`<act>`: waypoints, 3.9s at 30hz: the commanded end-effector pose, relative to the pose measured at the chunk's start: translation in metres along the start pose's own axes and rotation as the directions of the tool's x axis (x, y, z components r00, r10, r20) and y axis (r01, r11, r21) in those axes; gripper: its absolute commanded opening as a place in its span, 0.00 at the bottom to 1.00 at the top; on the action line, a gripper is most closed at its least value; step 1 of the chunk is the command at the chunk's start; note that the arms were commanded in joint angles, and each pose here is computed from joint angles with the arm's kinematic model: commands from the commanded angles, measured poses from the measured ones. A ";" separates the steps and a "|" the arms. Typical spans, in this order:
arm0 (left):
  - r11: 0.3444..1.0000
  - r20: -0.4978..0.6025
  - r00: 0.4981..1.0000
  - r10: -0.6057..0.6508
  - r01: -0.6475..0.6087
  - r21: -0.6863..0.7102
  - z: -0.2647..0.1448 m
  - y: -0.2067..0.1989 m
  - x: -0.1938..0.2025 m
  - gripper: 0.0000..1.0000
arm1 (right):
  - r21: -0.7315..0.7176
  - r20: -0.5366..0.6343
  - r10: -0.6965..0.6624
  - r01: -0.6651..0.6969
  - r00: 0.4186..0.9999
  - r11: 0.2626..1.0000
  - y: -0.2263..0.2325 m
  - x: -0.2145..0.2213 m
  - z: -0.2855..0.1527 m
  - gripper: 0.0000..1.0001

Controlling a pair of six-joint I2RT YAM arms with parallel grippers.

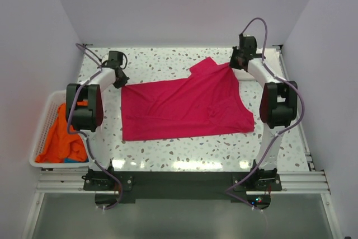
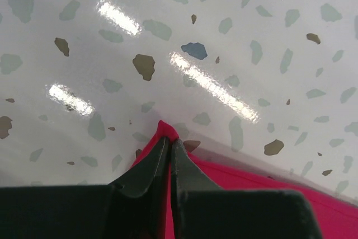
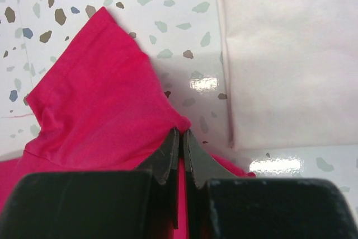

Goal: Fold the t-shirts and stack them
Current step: Fold the tshirt

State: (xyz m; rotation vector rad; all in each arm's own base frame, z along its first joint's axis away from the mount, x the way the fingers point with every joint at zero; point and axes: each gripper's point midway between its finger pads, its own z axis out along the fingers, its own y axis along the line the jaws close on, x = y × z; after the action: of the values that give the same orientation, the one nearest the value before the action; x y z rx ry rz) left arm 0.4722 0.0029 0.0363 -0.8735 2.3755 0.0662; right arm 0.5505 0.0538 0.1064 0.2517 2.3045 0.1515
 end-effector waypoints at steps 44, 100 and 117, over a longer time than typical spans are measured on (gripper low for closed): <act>0.968 -0.016 0.991 -0.136 0.137 0.211 -0.108 0.059 0.067 0.00 | 0.052 -0.028 0.205 -0.204 0.978 0.978 -0.049 0.092 -0.112 0.00; 0.948 -0.001 1.000 0.016 -0.015 0.319 -0.114 0.017 0.063 0.56 | -0.010 -0.028 -0.070 0.070 0.997 0.998 0.051 0.035 -0.051 0.00; 0.952 -0.017 1.000 0.008 -0.002 0.305 -0.111 0.024 0.071 0.56 | -0.215 0.037 0.043 -0.034 0.998 0.976 0.049 0.082 -0.177 0.00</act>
State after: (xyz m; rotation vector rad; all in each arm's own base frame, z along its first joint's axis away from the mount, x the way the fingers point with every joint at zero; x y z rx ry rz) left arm 0.3512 -0.0467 0.0716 -0.7196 2.3803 -0.2862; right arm 0.3842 0.1070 0.1551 0.1848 2.2921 0.3176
